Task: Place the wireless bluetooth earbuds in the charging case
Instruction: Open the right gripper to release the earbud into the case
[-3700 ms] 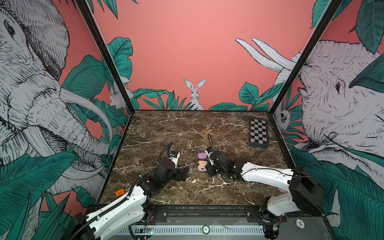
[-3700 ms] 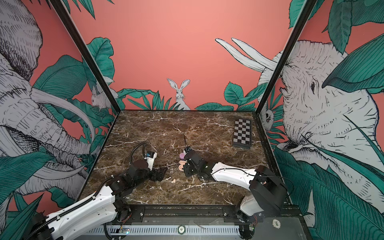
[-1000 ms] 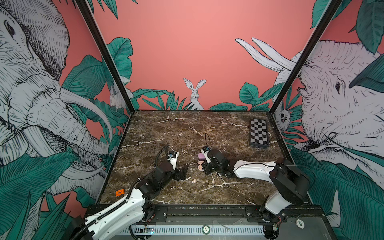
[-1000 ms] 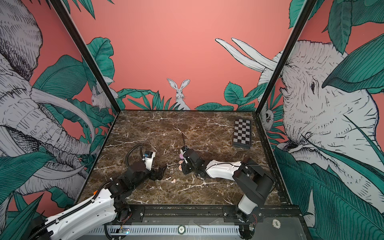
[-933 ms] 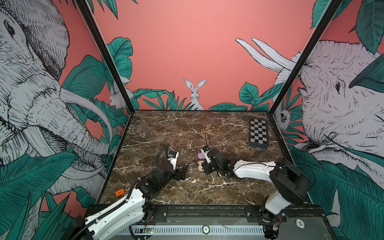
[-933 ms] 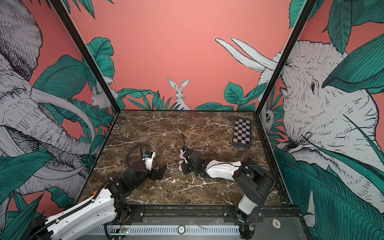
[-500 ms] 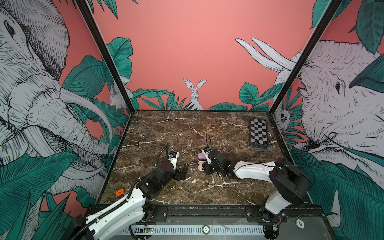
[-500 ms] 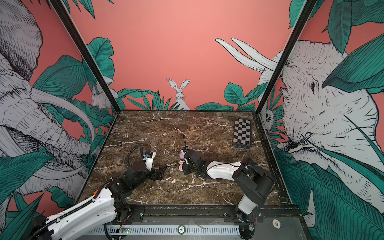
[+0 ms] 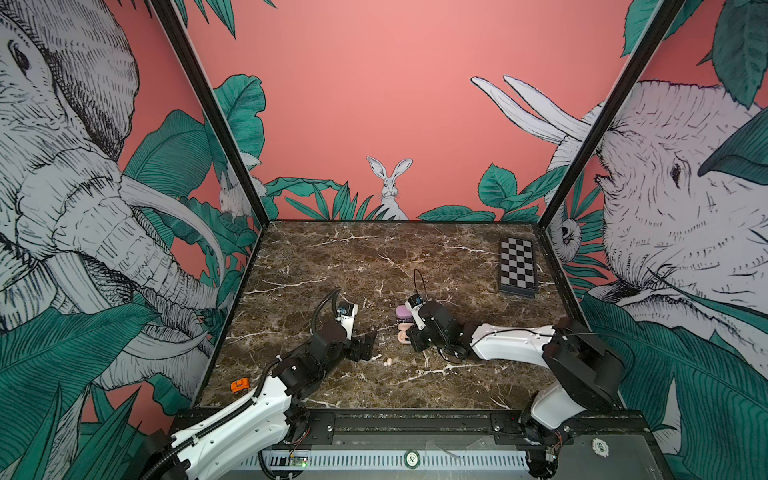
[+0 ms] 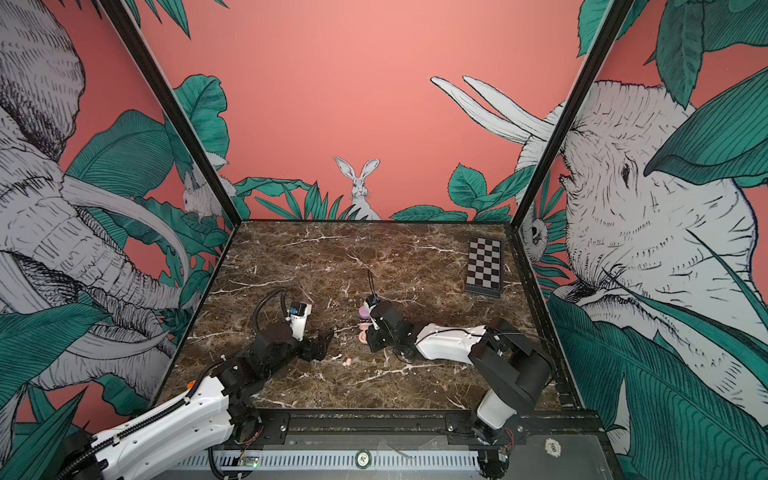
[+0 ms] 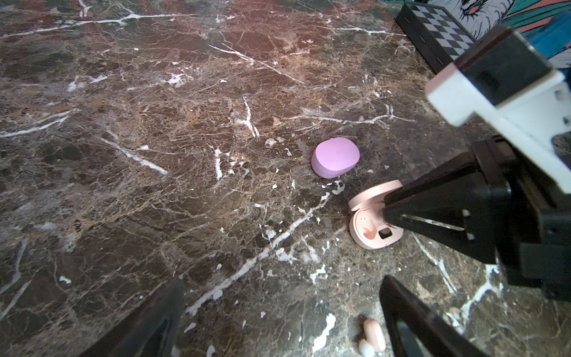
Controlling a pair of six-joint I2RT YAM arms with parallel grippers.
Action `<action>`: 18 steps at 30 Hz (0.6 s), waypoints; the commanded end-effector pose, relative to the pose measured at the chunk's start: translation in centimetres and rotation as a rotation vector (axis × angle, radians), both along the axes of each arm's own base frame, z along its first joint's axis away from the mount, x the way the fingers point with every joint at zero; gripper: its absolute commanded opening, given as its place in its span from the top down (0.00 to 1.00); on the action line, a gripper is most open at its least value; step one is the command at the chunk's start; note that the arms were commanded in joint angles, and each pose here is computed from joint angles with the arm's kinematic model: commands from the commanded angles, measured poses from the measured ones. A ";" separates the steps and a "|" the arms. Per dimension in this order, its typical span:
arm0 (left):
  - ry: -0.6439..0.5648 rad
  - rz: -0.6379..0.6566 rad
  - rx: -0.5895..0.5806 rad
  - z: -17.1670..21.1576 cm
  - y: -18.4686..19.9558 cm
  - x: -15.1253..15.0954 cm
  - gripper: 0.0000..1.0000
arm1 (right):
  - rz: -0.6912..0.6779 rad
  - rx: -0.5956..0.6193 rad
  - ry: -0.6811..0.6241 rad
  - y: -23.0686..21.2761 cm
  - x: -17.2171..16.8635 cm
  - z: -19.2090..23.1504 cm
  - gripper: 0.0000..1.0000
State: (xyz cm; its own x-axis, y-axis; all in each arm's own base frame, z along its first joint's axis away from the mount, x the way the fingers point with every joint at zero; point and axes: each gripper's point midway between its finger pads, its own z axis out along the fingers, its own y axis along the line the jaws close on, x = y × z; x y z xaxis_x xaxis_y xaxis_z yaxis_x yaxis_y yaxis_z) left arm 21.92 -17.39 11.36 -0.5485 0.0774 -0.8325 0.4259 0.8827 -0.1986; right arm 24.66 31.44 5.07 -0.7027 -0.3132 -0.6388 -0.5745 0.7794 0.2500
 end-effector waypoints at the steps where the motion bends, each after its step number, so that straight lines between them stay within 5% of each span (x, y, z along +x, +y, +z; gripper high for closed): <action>1: -0.023 -0.003 -0.013 0.6 -0.2 0.2 0.01 | -0.004 0.025 -0.025 0.0 0.3 0.9 0.85; 18: -0.023 -0.004 -0.015 0.7 -0.2 0.2 0.01 | -0.017 0.037 -0.034 -0.2 0.4 1.5 0.78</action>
